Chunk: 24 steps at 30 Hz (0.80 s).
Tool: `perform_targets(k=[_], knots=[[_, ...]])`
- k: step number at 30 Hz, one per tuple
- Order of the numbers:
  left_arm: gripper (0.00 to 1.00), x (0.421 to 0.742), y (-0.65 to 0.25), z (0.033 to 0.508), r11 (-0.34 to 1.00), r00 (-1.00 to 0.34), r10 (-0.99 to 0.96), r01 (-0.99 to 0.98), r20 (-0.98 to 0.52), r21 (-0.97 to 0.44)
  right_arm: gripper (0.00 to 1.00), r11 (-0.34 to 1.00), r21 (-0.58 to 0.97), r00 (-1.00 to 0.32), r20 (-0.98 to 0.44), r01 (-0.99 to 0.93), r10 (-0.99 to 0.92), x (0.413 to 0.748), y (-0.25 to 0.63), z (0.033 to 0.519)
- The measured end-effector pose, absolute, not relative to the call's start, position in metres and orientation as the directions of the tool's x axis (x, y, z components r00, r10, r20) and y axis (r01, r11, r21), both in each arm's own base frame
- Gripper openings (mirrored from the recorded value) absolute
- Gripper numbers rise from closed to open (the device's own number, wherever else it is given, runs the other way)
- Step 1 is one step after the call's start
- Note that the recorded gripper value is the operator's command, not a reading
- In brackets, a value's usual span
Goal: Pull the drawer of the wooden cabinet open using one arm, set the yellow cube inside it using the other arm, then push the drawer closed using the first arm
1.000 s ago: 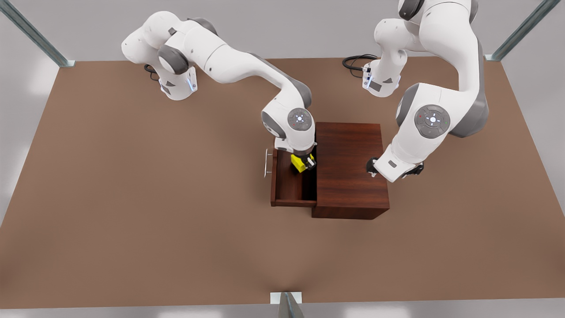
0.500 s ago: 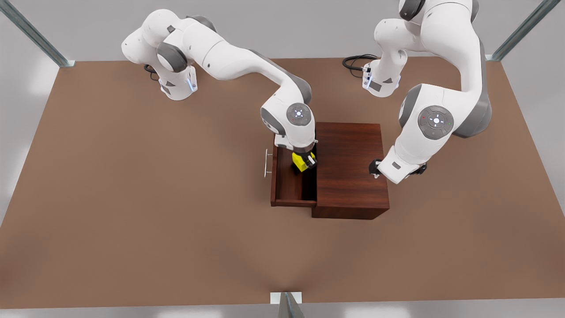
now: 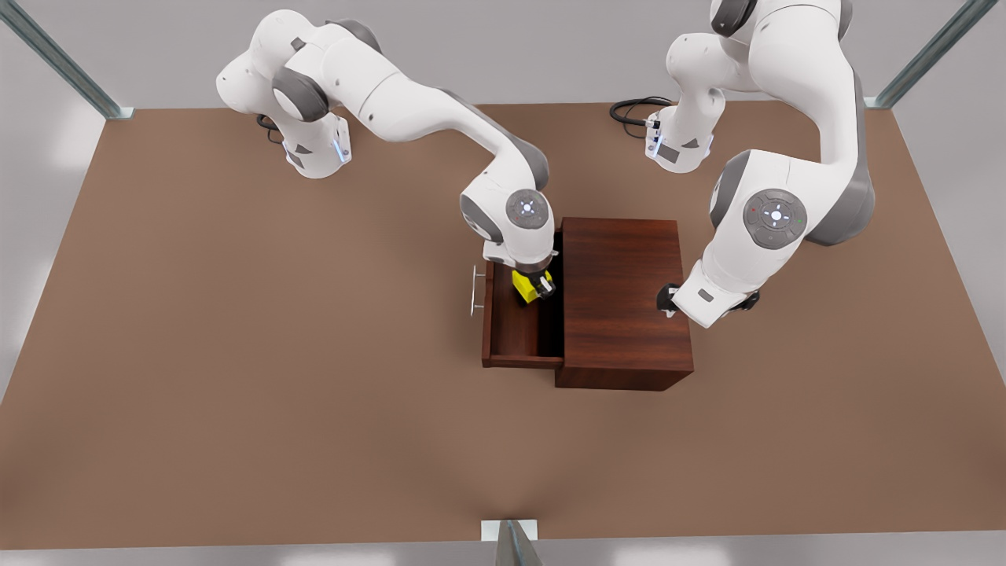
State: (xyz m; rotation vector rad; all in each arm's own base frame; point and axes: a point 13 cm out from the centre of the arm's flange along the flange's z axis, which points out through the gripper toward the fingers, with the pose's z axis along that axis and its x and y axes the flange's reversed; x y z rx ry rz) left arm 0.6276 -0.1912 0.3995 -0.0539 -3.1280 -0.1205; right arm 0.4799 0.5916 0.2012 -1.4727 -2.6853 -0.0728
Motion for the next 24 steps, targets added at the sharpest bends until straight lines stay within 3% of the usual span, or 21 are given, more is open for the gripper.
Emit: perform_targets(k=[15,24], knots=[[1.00,0.627,-0.192,0.399,0.996,-0.999,0.029,0.030,0.013,0.079,1.00,0.537,0.016,-0.537,0.082,0.843,0.840,0.479,0.587,0.171],[1.00,0.620,-0.219,0.396,0.995,-0.998,0.064,0.065,0.016,0.074,1.00,0.532,0.070,-0.537,0.098,0.844,0.838,0.485,0.587,0.239]])
